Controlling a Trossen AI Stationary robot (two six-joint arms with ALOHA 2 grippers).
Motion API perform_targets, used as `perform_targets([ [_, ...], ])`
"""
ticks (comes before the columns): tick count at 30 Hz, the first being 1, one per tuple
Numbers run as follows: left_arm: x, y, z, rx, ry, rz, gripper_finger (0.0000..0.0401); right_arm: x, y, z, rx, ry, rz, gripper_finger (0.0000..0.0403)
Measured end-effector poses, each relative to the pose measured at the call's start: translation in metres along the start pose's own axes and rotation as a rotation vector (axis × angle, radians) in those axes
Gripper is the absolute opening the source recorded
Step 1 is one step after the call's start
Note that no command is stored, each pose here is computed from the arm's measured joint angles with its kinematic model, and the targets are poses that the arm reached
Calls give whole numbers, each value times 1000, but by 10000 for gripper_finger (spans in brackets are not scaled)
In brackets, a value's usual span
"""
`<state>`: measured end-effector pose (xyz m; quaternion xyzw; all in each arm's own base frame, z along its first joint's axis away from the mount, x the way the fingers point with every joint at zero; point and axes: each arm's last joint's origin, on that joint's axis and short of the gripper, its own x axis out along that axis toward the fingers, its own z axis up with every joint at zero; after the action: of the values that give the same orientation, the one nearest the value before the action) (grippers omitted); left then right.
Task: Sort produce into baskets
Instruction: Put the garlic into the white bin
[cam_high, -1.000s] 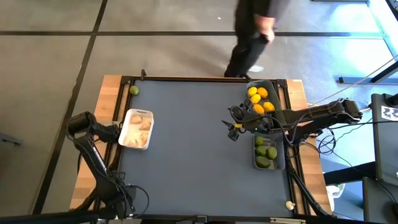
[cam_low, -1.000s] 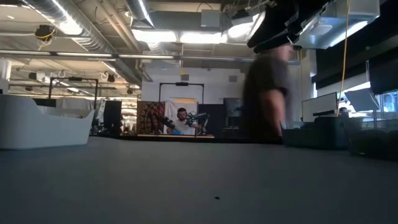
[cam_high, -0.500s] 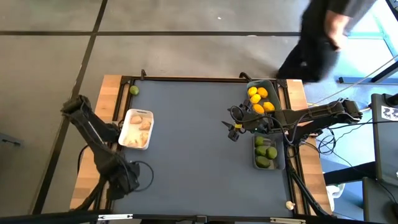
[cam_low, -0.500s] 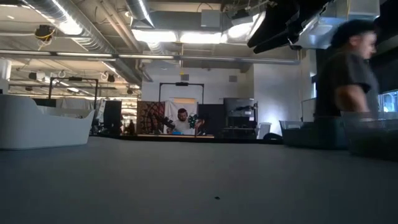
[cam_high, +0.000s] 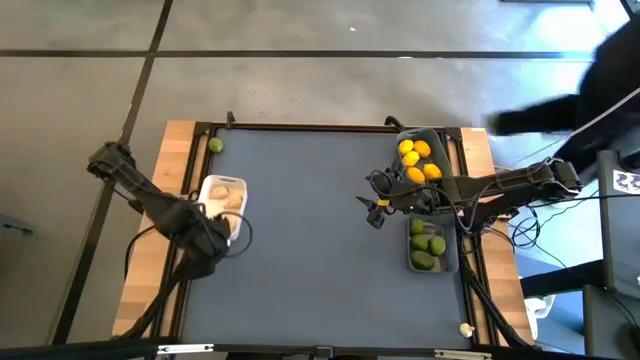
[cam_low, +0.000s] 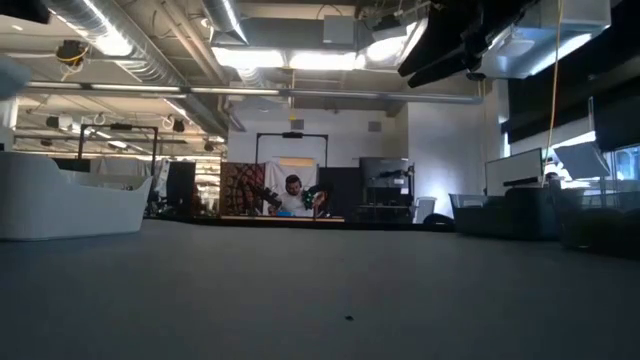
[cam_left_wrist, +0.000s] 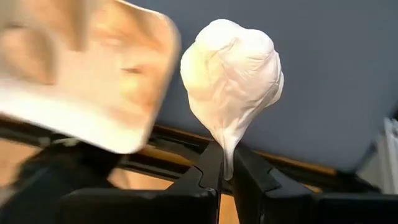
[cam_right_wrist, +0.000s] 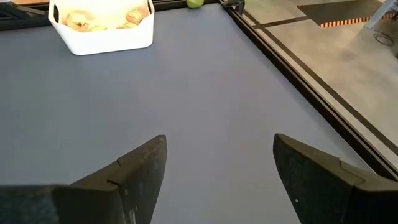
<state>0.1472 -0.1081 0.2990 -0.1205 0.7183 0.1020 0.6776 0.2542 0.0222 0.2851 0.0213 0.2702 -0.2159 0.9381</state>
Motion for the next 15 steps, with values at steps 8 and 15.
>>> perform_targets([
  [8,-6,29,18,-86,-114,129,25,0,0,0,1,0,0,292],
  [15,6,54,36,-106,-74,201,26,0,0,0,2,-1,0,292],
])
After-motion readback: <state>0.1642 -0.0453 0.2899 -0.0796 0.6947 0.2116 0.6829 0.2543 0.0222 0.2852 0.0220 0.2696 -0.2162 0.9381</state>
